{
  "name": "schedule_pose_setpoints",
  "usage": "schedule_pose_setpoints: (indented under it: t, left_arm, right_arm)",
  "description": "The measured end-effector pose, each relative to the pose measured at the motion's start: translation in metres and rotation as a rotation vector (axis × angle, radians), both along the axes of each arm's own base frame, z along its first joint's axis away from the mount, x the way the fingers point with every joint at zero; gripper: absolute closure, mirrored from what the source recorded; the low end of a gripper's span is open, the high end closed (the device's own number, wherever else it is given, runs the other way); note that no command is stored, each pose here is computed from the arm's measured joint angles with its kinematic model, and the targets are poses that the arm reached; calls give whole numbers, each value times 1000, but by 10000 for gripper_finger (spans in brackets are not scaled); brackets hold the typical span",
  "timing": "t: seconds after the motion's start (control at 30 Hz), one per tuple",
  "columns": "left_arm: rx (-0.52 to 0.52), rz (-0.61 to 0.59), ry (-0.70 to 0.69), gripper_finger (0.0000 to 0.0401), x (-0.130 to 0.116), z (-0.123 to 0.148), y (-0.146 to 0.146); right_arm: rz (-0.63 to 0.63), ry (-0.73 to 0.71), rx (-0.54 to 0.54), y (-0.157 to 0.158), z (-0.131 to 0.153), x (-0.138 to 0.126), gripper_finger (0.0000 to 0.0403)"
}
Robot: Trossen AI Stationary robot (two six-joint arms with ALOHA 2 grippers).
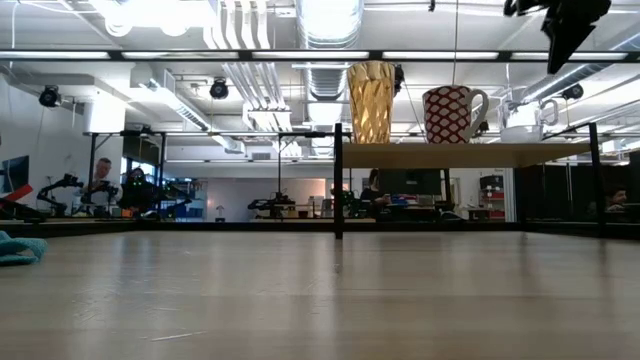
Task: Stack small to large cups/mugs on shelf
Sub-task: Return to Home Position
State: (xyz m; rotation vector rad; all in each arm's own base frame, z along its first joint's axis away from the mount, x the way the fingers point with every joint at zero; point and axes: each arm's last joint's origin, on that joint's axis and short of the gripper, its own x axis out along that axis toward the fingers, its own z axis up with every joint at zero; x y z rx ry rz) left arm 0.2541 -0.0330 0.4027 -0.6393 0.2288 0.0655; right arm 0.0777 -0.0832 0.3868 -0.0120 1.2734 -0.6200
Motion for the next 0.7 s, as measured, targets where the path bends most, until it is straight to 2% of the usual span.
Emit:
schedule_pose_setpoints:
  t: [0.23,0.33,0.53,0.7]
  left_arm:
    - [-2,0,-19,345,-4,4,1]
    - [-3,0,-26,345,-5,5,1]
    - [4,-2,-73,345,-7,13,1]
    - [77,-12,-193,345,-11,27,2]
  right_arm:
    - [-138,-208,-21,25,10,-24,323]
    - [-83,-390,36,38,15,-31,331]
    - [48,-916,217,63,37,-40,341]
    - [182,-1182,259,86,54,-57,344]
